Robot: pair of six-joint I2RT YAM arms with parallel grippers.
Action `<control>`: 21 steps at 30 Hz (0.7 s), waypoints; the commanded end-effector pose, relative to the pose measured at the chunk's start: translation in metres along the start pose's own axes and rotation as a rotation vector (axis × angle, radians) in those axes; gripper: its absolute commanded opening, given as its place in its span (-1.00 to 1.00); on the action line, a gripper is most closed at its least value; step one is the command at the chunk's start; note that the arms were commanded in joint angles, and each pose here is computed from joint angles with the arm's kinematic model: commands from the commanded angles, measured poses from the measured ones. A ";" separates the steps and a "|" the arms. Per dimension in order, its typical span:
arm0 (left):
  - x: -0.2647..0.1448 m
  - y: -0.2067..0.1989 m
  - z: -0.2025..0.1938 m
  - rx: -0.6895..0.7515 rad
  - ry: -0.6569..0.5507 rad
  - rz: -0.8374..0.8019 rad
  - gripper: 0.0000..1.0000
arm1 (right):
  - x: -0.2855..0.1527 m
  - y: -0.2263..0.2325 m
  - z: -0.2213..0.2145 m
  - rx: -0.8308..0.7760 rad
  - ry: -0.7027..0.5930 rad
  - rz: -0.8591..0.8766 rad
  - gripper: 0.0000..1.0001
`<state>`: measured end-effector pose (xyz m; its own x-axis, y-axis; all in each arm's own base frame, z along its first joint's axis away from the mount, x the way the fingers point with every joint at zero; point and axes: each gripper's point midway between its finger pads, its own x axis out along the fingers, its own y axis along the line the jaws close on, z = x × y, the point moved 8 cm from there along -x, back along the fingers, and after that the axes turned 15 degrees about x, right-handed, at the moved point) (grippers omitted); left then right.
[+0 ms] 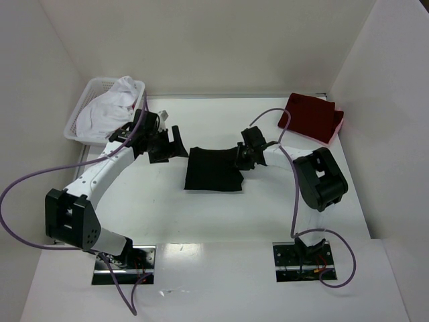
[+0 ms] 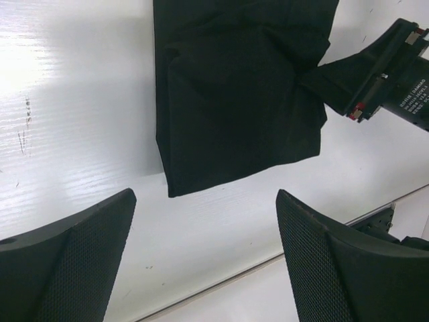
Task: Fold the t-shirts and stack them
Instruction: Put the neatly folded tshirt into the corner of the board with the right arm
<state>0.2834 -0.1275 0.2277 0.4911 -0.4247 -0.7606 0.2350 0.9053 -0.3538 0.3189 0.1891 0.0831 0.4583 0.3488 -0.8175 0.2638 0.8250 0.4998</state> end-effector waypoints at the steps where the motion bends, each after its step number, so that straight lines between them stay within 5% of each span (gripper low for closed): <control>1: -0.013 -0.004 0.007 0.032 -0.044 -0.024 0.86 | 0.010 0.000 0.003 -0.012 -0.001 -0.013 -0.67; 3: -0.013 -0.004 0.007 0.032 -0.044 -0.024 0.86 | 0.011 -0.001 0.005 0.009 -0.015 -0.024 -1.00; 9: -0.017 -0.002 0.009 0.037 -0.058 -0.020 0.86 | -0.004 0.017 0.043 -0.019 -0.134 -0.045 -1.00; 21: -0.021 -0.002 0.017 0.071 -0.073 -0.055 0.86 | -0.046 0.017 0.185 -0.082 -0.341 -0.096 -1.00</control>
<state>0.2832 -0.1214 0.2300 0.4867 -0.4455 -0.7514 0.2692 0.8948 -0.3562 0.4464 0.1284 0.1674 0.6838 0.1720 -0.7091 0.2584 0.8518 0.4557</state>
